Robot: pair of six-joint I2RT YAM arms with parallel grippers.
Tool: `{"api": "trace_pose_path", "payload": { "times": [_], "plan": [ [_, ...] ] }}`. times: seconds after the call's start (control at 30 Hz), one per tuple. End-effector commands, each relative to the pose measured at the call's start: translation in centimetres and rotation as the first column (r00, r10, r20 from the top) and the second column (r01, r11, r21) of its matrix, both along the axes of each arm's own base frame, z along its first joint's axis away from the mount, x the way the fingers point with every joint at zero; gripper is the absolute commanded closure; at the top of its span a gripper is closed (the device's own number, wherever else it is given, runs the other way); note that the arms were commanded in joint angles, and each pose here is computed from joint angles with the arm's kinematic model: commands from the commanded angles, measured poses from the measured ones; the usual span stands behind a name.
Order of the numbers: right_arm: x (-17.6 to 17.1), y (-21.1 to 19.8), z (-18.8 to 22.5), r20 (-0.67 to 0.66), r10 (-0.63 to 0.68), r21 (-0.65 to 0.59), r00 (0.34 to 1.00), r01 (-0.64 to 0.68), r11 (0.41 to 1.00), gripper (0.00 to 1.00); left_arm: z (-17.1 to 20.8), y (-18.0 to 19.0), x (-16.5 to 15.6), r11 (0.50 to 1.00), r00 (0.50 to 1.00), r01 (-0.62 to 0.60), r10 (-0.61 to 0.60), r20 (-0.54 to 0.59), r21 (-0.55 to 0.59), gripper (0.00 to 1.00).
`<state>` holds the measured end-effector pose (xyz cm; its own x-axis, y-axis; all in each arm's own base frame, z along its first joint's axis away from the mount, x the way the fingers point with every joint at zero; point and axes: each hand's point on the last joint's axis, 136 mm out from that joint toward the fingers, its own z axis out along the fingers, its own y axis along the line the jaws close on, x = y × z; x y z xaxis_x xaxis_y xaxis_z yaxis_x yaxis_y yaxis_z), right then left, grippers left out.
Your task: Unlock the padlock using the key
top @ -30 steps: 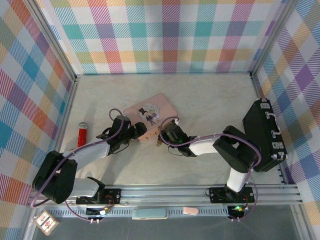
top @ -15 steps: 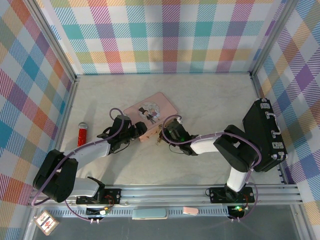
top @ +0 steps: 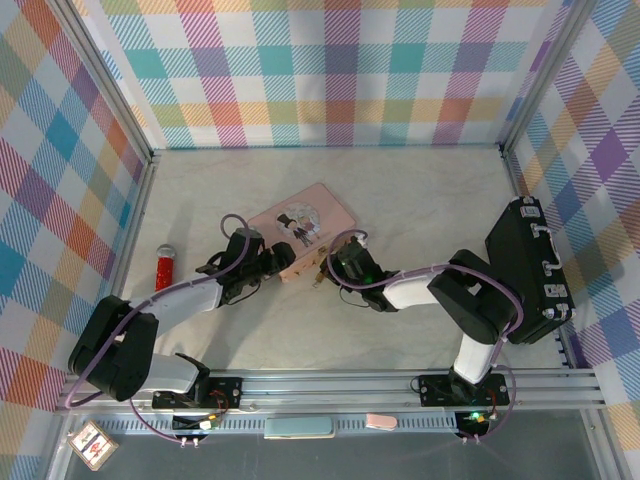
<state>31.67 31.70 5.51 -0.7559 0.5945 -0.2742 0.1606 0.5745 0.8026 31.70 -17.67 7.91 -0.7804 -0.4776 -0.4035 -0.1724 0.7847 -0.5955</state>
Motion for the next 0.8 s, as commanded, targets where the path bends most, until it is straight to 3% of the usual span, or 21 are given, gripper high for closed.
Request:
{"api": "trace_pose_path", "payload": {
  "times": [0.0, 0.77],
  "plan": [
    [1.8, -1.1, 1.9, 0.042, -0.107, 0.086, 0.993, 0.104, 0.991, 1.00, -4.0, 1.6, -2.4, 0.995, 0.989, -0.005, 0.020, -0.144, 0.102, 0.17],
    [2.5, -2.6, 0.1, -0.033, -0.258, 0.143, 0.966, 0.260, 0.955, 1.00, -4.3, 1.5, -2.5, 0.995, 0.988, -0.012, 0.026, -0.150, 0.095, 0.18]
  ]
}}
